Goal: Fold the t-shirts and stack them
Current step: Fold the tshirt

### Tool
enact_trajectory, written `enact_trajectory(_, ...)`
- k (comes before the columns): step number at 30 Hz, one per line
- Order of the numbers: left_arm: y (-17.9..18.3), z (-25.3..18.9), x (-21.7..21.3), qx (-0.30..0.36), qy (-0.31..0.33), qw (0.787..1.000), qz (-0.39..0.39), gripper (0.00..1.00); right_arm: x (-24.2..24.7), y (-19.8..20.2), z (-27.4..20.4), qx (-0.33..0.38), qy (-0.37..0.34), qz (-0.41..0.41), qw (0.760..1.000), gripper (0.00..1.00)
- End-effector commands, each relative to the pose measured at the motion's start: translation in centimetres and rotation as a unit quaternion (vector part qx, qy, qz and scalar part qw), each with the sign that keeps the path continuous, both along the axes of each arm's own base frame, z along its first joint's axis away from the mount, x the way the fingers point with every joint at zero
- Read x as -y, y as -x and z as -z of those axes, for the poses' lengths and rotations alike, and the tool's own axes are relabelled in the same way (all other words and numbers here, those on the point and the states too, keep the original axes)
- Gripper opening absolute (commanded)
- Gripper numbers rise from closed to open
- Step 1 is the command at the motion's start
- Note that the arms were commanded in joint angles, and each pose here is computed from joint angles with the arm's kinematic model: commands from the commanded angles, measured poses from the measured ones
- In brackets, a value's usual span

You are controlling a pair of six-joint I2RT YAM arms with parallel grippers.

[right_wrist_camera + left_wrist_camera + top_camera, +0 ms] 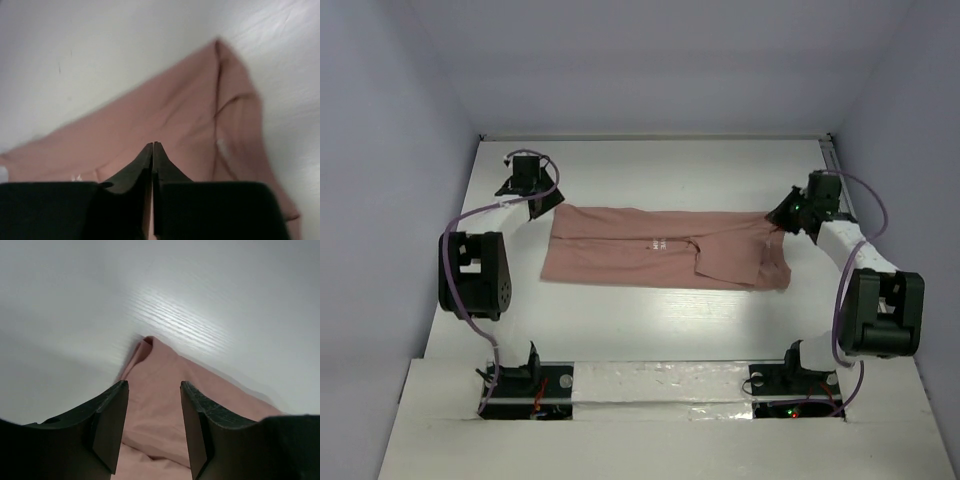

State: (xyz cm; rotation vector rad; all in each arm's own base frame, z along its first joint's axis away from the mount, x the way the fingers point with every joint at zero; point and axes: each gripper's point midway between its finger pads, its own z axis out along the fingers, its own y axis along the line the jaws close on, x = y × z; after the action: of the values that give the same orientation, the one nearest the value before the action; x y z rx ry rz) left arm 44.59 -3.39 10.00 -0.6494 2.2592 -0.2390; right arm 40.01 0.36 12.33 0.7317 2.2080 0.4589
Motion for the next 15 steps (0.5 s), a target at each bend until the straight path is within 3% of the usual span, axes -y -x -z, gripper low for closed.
enact_trajectory(1,0.1,3.4,-0.5,-0.052,-0.017,0.998,0.006,0.43,-2.5,4.1,4.0,-0.073,-0.027,-0.017,0.997,0.14)
enact_trajectory(3,-0.9,3.5,-0.1,-0.036,-0.011,0.999,0.018,0.45,-1.7,5.7,5.3,-0.084,-0.006,0.001,0.996,0.32)
enact_trajectory(6,-2.0,3.3,0.0,-0.028,-0.010,0.999,0.017,0.46,-1.1,6.2,6.4,-0.094,0.008,0.010,0.995,0.38)
enact_trajectory(8,-2.3,4.4,0.0,-0.041,-0.012,0.999,0.019,0.47,-1.6,5.8,7.3,-0.095,-0.003,0.000,0.995,0.37)
enact_trajectory(13,-2.3,6.6,-0.1,-0.060,-0.017,0.998,0.024,0.45,-1.5,4.7,8.6,-0.103,-0.011,0.008,0.995,0.23)
enact_trajectory(14,-1.9,7.0,0.6,-0.062,-0.003,0.997,0.038,0.39,-1.5,4.5,8.5,-0.099,-0.010,0.009,0.995,0.13)
enact_trajectory(15,-1.9,7.1,0.7,-0.063,-0.001,0.997,0.037,0.33,-1.4,4.6,8.6,-0.101,-0.008,0.011,0.995,0.10)
